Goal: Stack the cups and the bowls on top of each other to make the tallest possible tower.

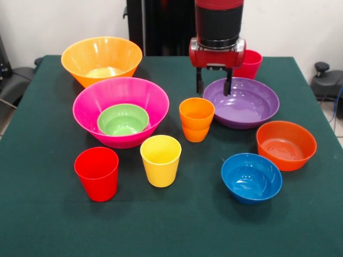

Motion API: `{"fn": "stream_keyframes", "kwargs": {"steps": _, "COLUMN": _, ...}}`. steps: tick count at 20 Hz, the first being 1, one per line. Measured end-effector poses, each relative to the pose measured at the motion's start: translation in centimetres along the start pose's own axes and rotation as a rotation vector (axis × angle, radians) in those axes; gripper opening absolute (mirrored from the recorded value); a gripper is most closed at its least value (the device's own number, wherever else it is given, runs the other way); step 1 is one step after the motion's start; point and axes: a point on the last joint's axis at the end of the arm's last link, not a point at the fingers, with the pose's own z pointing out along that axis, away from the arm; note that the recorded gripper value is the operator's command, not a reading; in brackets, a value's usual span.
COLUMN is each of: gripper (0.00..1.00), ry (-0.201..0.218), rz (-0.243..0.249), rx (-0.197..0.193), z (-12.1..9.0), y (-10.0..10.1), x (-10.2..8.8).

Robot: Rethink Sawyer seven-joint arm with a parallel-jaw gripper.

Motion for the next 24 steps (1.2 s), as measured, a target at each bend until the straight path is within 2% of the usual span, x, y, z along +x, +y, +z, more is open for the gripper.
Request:
{"fn": "stream_keyframes", "kwargs": {"steps": 8, "gripper": 1.00, "ry": 0.032, "rz": 0.011, "rx": -0.009, "z": 2.6, "y": -0.4, "x": 1.2}}
{"fn": "stream_keyframes", "kwargs": {"steps": 24, "gripper": 1.00, "ry": 0.090, "rz": 0.021, "rx": -0.019, "z": 5.5, "y": -0.6, "x": 2.8}}
